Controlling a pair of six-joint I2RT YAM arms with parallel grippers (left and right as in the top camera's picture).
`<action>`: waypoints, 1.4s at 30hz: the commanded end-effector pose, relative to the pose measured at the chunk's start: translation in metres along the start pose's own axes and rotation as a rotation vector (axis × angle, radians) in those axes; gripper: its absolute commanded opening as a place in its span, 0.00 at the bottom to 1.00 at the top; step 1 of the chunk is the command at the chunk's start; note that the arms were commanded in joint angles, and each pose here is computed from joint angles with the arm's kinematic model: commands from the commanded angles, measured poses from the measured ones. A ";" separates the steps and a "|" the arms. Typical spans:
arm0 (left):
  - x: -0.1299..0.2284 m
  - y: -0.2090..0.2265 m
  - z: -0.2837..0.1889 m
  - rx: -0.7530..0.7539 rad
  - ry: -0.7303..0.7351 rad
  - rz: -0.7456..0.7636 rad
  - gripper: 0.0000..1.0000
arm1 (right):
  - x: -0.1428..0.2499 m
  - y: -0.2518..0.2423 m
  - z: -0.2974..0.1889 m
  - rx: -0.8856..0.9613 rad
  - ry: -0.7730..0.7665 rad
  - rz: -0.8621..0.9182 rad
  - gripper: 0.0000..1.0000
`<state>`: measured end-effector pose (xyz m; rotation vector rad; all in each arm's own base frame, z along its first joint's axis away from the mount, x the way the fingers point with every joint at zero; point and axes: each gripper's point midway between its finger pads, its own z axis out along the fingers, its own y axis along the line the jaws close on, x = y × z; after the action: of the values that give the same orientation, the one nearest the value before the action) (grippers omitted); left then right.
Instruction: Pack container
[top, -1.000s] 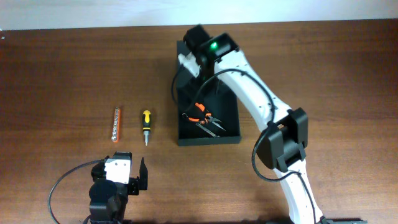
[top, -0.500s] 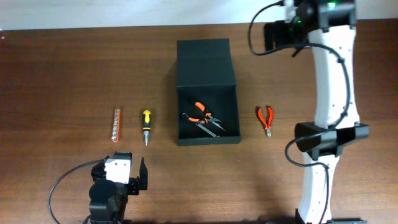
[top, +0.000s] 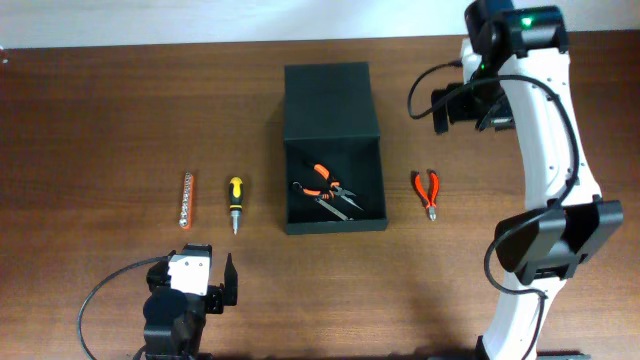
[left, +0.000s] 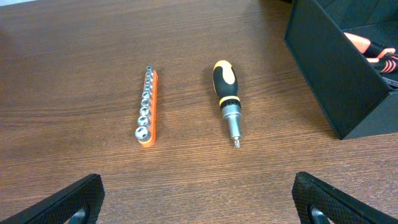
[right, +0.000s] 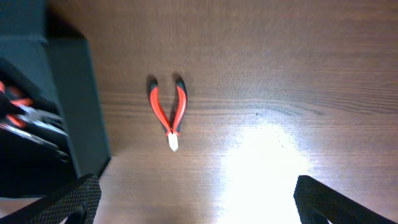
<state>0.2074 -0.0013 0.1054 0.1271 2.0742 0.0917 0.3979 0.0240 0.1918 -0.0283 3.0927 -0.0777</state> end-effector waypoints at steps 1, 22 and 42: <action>-0.008 0.002 -0.004 -0.011 -0.021 -0.008 0.99 | 0.005 -0.004 0.009 0.008 0.008 -0.039 0.99; -0.008 0.002 -0.004 -0.010 -0.021 -0.008 0.99 | 0.051 0.021 0.138 -0.090 0.212 0.035 0.99; -0.008 0.002 -0.004 -0.010 -0.021 -0.009 0.99 | 0.054 0.020 0.179 -0.074 0.166 0.033 0.99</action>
<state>0.2074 -0.0013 0.1054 0.1267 2.0742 0.0915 0.3513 0.0375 0.0067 0.0039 3.2809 0.0571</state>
